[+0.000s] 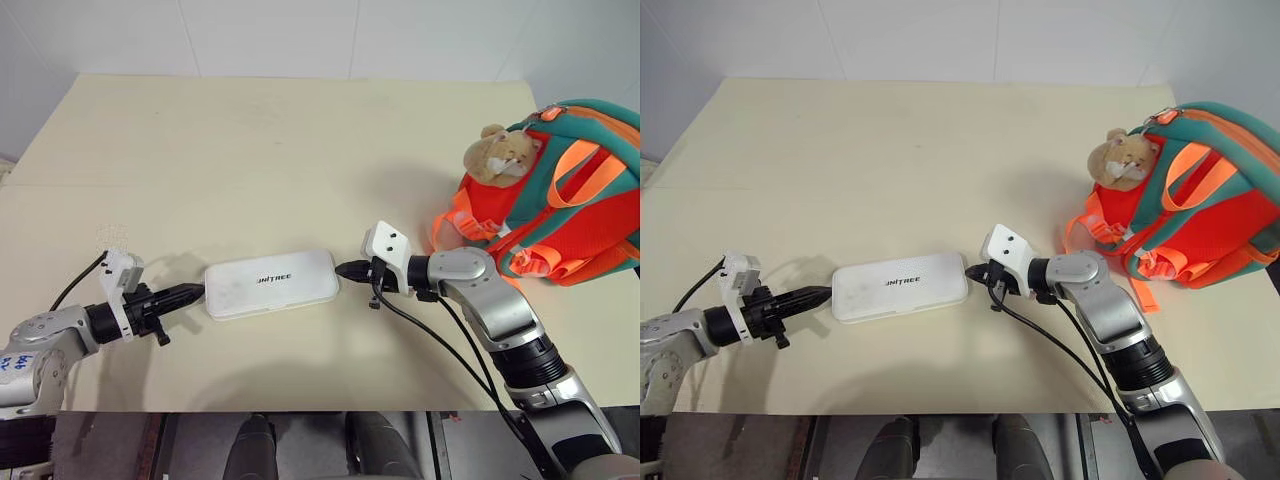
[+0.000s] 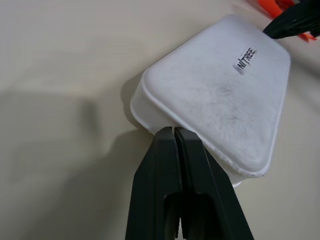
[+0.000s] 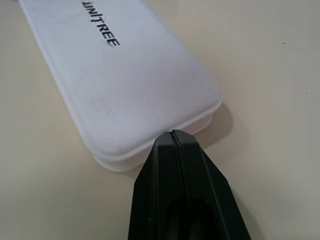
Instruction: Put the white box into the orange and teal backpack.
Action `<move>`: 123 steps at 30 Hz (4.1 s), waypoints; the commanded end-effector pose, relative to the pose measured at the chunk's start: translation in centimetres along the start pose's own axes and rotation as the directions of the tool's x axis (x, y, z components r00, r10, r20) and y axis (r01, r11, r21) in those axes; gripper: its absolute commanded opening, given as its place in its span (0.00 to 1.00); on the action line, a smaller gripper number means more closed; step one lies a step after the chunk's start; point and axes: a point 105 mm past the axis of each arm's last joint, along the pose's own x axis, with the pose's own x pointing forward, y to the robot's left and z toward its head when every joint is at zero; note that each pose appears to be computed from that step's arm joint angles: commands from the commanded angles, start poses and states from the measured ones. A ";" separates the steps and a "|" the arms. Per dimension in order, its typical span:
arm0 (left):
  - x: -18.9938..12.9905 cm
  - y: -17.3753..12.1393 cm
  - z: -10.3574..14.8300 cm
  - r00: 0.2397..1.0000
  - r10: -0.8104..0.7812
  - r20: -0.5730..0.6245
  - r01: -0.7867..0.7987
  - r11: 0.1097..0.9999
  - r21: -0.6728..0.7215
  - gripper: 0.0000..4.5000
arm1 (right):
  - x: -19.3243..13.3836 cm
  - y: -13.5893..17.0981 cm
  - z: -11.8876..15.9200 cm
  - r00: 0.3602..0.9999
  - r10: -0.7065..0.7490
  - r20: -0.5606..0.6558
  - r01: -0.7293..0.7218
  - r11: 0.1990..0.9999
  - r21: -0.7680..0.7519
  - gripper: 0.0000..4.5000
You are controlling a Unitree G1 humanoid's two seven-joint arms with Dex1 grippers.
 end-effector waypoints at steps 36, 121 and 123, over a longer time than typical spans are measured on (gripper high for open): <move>0.8 -2.0 0.9 0.993 -0.114 -0.042 0.117 0.990 0.079 0.01 | -1.4 -2.9 -0.6 0.990 -0.129 -0.052 0.126 0.990 -0.055 0.00; -0.4 -2.4 0.3 0.965 -0.228 0.128 0.256 0.727 -0.637 1.00 | -6.4 -0.2 -3.2 0.973 -0.029 -0.231 -0.006 0.989 -0.149 0.99; 0.2 -2.5 0.4 0.962 -0.241 0.128 0.266 0.718 -0.643 1.00 | -5.9 -0.3 -2.9 0.975 -0.035 -0.220 -0.001 0.987 -0.161 0.99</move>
